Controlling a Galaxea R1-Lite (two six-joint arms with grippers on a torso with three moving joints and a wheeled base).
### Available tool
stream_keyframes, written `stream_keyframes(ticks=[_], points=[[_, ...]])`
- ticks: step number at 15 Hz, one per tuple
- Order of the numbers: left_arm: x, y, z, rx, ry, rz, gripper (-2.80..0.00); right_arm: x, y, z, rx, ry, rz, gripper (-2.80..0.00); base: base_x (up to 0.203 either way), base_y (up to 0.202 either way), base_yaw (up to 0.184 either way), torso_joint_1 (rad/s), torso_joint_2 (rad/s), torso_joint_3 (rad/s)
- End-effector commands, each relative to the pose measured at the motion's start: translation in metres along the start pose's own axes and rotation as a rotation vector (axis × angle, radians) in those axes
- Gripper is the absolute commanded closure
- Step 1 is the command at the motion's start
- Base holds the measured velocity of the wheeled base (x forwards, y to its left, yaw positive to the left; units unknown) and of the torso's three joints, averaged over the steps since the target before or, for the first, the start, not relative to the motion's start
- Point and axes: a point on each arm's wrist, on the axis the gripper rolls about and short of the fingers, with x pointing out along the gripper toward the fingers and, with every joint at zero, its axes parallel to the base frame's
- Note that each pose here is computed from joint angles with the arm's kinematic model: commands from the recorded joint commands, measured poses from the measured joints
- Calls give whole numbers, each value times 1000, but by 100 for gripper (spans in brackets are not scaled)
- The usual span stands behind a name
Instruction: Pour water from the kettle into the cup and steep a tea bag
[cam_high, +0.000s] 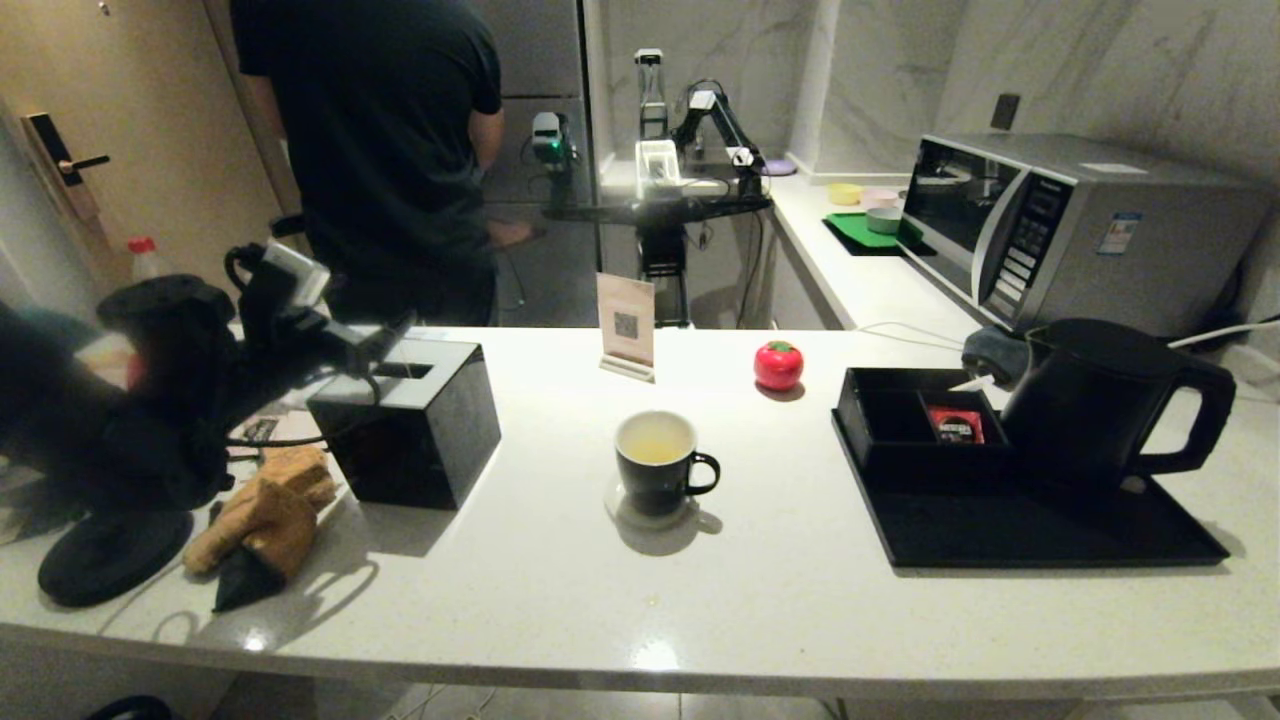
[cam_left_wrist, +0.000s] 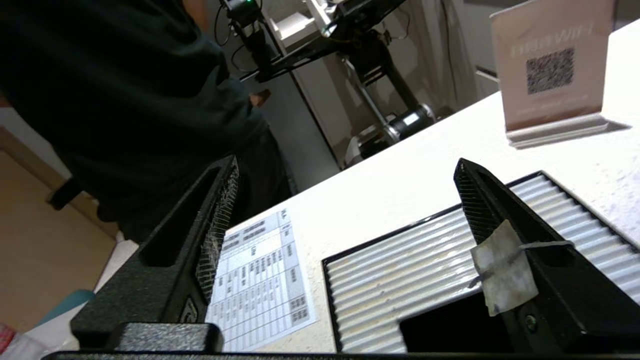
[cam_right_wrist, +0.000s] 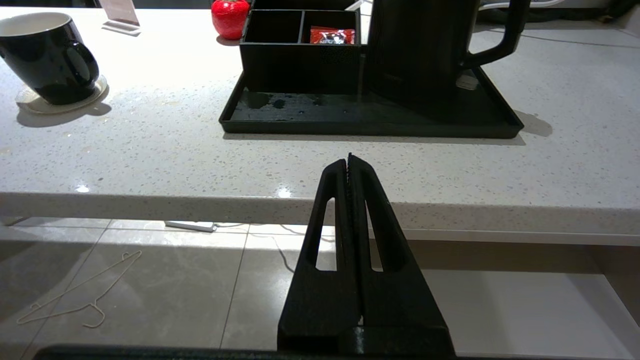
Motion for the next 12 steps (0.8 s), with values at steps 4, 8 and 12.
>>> stream_keyframes(ticks=[4, 8, 12], points=[[-3, 1, 3, 62, 25, -13, -280, 0, 0, 0, 0, 1, -1, 0, 0, 0, 0, 0, 0, 0], [-8, 4, 9, 119, 69, -69, -280, 0, 0, 0, 0, 1, -1, 0, 0, 0, 0, 0, 0, 0], [-6, 10, 14, 187, 51, -67, -280, 0, 0, 0, 0, 1, 0, 0, 0, 0, 0, 0, 0, 0]])
